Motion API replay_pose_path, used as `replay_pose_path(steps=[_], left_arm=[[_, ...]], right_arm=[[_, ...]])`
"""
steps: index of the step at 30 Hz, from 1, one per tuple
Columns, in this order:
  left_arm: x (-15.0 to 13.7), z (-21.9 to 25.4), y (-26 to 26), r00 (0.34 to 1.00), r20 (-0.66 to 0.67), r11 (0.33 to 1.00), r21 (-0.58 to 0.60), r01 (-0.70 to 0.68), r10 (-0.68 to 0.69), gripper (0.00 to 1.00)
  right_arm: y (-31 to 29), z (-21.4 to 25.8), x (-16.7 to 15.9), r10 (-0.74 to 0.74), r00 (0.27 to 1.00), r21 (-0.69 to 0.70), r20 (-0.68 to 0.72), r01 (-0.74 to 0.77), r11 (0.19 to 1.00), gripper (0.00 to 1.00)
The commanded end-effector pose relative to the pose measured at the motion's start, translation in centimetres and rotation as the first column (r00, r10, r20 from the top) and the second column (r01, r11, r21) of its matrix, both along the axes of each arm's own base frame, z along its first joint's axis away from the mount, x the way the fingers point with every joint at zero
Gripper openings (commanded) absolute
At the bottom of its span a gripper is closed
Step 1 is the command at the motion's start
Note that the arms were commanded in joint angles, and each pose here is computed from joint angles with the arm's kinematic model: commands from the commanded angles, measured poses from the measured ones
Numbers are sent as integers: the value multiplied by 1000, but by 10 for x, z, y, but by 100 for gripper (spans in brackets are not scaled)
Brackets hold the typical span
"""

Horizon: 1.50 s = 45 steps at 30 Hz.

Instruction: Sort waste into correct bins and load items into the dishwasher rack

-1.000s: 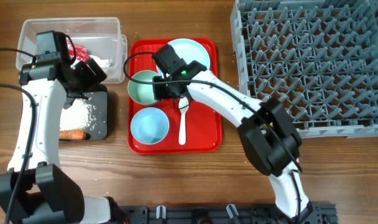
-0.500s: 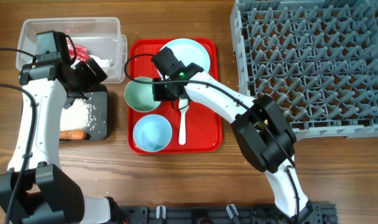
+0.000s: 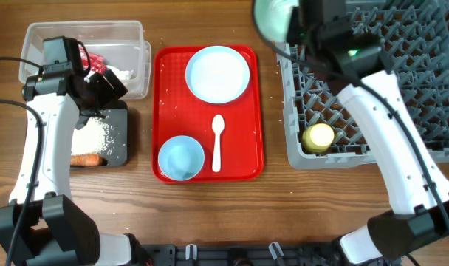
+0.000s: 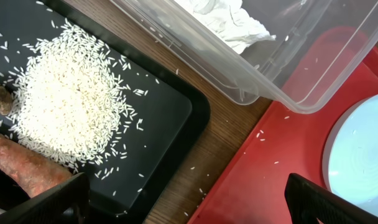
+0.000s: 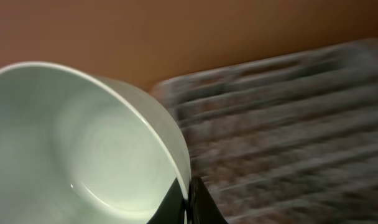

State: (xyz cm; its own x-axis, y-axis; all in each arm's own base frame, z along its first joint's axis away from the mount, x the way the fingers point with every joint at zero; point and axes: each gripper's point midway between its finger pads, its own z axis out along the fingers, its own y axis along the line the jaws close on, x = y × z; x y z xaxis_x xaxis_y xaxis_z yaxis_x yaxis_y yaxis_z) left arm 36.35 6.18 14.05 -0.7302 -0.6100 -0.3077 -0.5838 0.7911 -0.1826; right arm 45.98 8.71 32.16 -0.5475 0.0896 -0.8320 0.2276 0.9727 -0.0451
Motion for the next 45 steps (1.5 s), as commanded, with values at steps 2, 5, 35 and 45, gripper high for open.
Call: replay_pose_path(steps=[2,5,35,45], left_arm=[[2,2,-1,1000,8,1000,-6,3,-3,100],[2,2,-1,1000,8,1000,-6,3,-3,100],[2,2,-1,1000,8,1000,-6,3,-3,100],[2,2,-1,1000,8,1000,-6,3,-3,100]], right_arm=[[-83,4,8,-213,977,-510,-28,169,844,4],[-90,-6,35,-174,982,-616,-69,95,782,4],[-59,-150,97,-130,880,-825,-457,-365,431,4],[13,-167,77,2,829,-776,-559,-525,349,43]])
